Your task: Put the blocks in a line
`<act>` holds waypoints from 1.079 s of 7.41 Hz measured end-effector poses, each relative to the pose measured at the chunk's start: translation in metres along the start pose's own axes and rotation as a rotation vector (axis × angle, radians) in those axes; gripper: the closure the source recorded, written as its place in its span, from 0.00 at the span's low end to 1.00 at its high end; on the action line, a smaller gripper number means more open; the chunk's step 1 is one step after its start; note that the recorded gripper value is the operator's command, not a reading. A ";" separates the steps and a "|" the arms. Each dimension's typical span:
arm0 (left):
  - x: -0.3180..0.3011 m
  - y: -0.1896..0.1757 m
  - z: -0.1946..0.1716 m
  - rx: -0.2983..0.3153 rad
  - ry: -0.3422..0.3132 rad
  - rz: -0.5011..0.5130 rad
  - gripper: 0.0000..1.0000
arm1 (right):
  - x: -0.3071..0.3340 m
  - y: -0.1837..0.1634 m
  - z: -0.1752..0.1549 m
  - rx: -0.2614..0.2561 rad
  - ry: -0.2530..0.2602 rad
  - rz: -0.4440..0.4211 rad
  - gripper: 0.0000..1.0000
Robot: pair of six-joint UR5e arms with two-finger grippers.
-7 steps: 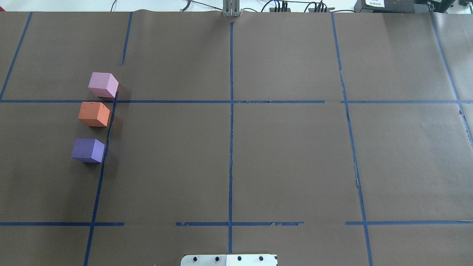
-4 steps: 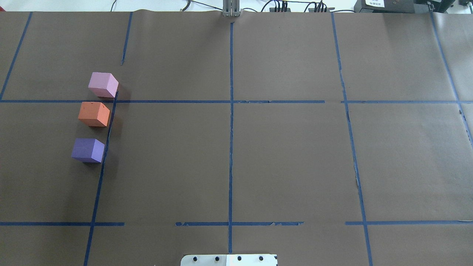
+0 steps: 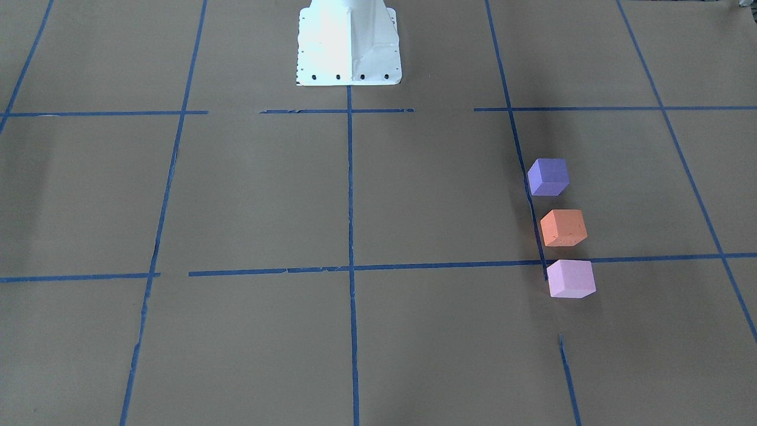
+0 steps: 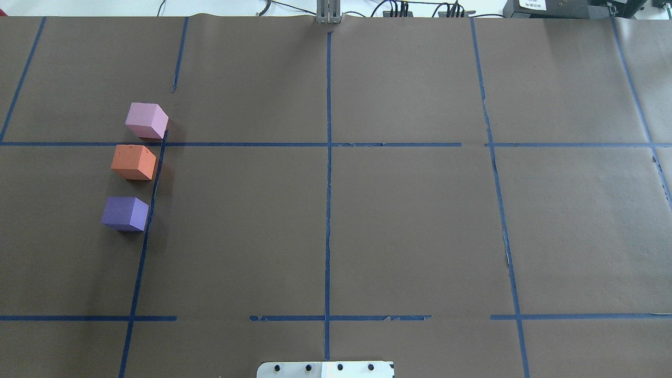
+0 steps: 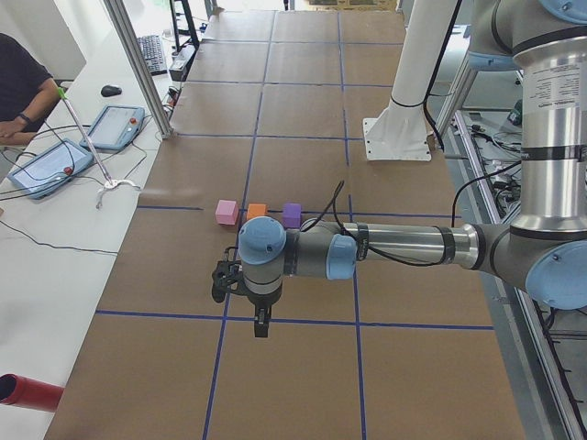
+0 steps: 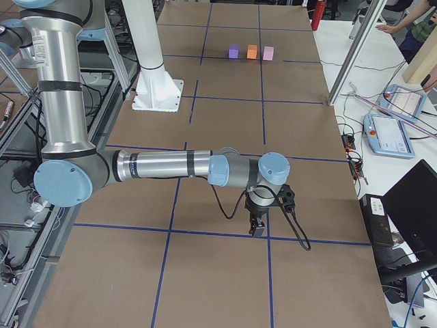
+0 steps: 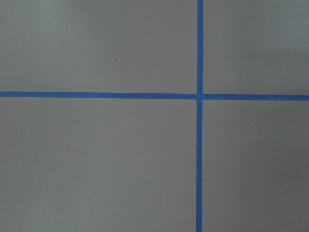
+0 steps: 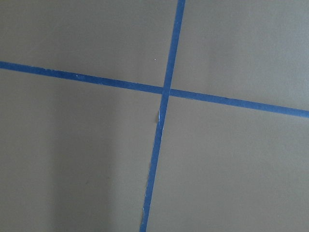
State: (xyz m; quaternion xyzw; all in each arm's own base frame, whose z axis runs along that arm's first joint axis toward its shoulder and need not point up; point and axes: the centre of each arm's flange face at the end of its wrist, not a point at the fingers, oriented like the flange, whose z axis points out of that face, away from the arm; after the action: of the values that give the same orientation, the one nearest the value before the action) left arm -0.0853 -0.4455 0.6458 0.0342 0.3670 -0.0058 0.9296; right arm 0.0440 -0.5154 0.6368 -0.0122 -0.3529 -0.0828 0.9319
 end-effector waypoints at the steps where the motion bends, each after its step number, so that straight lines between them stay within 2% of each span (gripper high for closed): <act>1: -0.002 0.004 0.003 -0.006 0.000 0.008 0.00 | 0.000 0.000 0.000 0.000 0.000 0.000 0.00; 8: 0.005 0.003 -0.005 0.011 0.004 0.033 0.00 | 0.000 0.000 0.000 0.000 0.000 0.000 0.00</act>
State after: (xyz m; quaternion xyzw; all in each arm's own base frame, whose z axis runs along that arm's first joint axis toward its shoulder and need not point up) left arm -0.0851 -0.4418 0.6391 0.0456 0.3683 0.0076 0.9285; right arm 0.0440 -0.5154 0.6368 -0.0122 -0.3529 -0.0828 0.9319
